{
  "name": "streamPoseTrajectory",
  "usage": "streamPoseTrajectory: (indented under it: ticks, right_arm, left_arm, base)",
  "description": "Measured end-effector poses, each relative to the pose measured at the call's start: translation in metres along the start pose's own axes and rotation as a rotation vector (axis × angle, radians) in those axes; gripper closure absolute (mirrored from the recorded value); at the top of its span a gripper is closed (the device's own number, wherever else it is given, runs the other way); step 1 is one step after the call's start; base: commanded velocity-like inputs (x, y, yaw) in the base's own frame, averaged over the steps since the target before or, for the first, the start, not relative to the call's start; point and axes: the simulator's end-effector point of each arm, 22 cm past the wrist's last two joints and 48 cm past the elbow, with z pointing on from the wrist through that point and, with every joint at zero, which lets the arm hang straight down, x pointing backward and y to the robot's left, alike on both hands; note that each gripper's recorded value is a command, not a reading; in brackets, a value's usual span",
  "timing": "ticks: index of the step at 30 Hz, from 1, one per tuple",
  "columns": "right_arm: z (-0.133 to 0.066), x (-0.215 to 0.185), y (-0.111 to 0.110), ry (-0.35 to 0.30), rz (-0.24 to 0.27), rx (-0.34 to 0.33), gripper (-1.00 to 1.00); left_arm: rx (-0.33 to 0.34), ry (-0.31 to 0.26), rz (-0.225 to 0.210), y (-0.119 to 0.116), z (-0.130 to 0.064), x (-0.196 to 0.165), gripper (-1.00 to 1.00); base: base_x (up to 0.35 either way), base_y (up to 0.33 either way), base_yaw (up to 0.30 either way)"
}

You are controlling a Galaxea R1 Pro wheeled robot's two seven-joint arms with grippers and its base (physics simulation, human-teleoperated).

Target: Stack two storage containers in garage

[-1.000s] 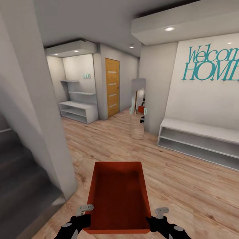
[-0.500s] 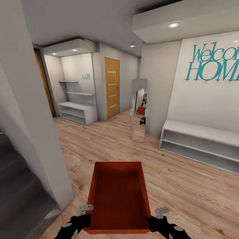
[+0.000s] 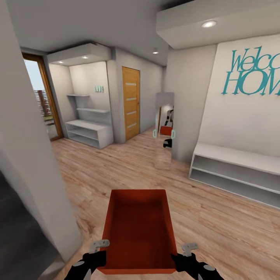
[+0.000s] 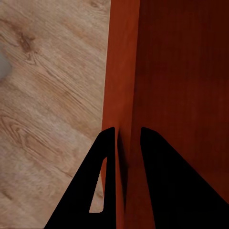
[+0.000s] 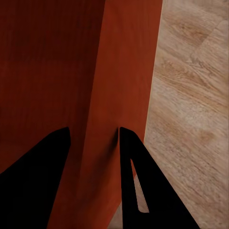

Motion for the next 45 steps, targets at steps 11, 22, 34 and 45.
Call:
streamPoseTrajectory:
  ticks: [11,22,34,45]
  right_arm:
    - [0.0002,0.0000,0.0005,0.000,0.000,0.000,1.00]
    - [0.0002,-0.0002,0.0004,-0.001,-0.001,0.000,1.00]
    - [0.0001,-0.0002,0.0004,-0.001,-0.001,0.000,1.00]
    - [0.0002,-0.0002,0.0004,-0.001,-0.001,0.000,1.00]
  left_arm:
    - [-0.001,0.000,0.000,0.0006,0.0000,-0.0001,1.00]
    - [-0.001,-0.002,0.000,0.0005,0.0000,-0.0003,1.00]
    - [0.000,-0.002,0.000,0.0005,0.0000,-0.0003,1.00]
    - [0.000,-0.002,0.000,0.0005,0.0000,-0.0003,1.00]
  base:
    - [0.327,0.000,0.000]
    - [0.327,0.000,0.000]
    - [0.327,0.000,0.000]
    - [0.327,0.000,0.000]
